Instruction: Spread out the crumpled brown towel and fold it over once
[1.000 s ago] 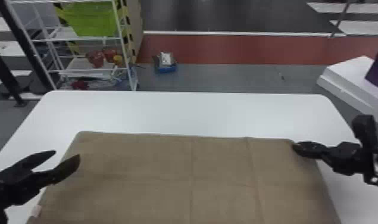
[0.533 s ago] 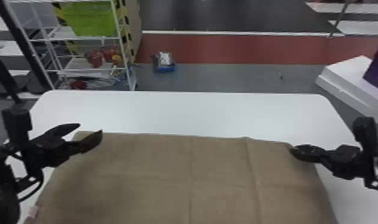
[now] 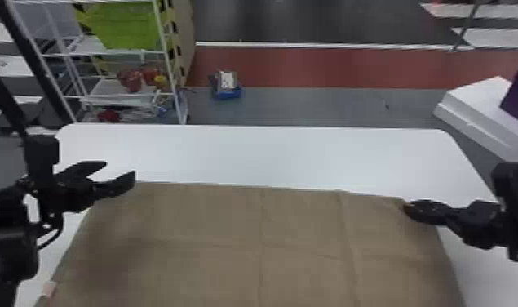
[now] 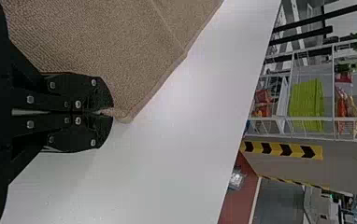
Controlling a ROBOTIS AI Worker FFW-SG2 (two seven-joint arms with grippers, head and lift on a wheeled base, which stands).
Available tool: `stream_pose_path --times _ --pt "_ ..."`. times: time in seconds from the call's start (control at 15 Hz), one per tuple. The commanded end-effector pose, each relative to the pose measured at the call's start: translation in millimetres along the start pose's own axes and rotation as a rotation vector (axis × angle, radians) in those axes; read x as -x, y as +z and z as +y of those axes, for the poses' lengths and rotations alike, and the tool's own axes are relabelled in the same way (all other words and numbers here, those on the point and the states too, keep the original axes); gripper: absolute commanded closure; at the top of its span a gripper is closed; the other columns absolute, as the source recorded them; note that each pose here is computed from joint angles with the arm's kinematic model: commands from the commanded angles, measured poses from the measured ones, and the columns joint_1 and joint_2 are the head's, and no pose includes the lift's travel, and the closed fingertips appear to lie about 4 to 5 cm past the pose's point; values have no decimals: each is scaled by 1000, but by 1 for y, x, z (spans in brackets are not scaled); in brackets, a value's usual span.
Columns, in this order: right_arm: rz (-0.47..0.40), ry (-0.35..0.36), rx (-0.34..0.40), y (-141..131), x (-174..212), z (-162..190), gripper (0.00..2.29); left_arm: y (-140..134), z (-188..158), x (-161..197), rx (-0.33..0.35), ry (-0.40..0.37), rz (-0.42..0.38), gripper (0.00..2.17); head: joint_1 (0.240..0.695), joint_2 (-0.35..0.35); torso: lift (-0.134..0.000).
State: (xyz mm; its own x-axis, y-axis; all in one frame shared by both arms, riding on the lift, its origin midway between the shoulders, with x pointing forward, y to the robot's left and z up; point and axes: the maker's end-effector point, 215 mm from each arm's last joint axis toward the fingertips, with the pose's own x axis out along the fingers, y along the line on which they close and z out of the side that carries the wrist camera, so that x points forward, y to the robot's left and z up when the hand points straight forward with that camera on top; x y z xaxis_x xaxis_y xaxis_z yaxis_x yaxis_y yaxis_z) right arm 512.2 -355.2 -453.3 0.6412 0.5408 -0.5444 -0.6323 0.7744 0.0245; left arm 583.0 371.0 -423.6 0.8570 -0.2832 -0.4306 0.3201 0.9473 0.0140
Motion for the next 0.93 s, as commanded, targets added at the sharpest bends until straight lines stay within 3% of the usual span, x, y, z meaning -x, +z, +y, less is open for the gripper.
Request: stream_pose_path --times 0.0,0.13,0.27,0.87 --pt "-8 4 15 7 -3 0 1349 -9 15 -5 -16 17 46 292 695 10 -123" --pt "-13 6 28 10 -4 1 1349 -12 24 -5 -25 23 65 336 695 28 -123" --pt "-17 5 35 13 -4 0 1349 -14 27 -2 -32 16 73 518 695 38 -123" --pt "-39 6 64 23 -11 -5 1349 -34 38 11 -48 2 148 518 695 58 -123"
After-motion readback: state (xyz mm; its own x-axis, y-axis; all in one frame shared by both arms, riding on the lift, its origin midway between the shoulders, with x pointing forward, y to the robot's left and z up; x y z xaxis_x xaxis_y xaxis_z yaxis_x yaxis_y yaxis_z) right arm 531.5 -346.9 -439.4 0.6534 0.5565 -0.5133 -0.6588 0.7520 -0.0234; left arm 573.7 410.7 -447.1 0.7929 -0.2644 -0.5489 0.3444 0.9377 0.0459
